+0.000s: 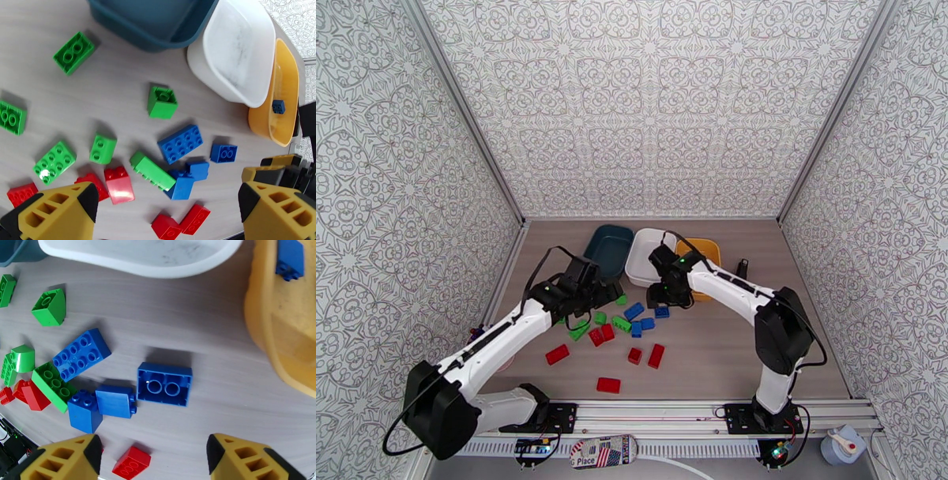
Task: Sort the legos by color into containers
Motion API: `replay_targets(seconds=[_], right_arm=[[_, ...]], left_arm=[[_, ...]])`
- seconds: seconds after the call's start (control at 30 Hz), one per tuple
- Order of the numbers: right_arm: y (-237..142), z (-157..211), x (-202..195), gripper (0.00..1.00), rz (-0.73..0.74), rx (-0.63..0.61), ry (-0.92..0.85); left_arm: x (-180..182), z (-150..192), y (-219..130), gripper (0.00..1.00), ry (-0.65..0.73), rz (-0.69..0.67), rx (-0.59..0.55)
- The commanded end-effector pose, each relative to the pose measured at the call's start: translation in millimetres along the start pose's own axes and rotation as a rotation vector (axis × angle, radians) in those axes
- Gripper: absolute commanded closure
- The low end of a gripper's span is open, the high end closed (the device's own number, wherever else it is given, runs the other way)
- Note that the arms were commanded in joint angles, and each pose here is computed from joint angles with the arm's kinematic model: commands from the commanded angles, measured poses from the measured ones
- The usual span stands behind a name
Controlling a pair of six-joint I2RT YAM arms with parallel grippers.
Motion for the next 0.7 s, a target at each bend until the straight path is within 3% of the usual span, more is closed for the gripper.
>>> replay_targets(seconds=[0.0, 0.67], right_arm=[[14.5, 1.3, 1.1, 0.23, 0.014, 0.014, 0.015], [58.5, -5.1, -1.7, 0.28, 0.066, 0.106, 0.021]], left_arm=[[8.2, 5.8, -2.1, 0.01, -0.034, -0.009, -0.021], [3.2, 10.8, 9.3, 0.01, -0.035, -0.007, 0.001]])
Point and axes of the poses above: each hand's point on the last joint's axis, 136 mm out from that joint toward the fingers, its own y axis out along the fingers, its own x axis along the line the jaws close on, z = x × y, the point moved 5 cm from there along -y, back along the fingers, and after that the axes turned 14 degrees about -y, right-handed, at the moved point
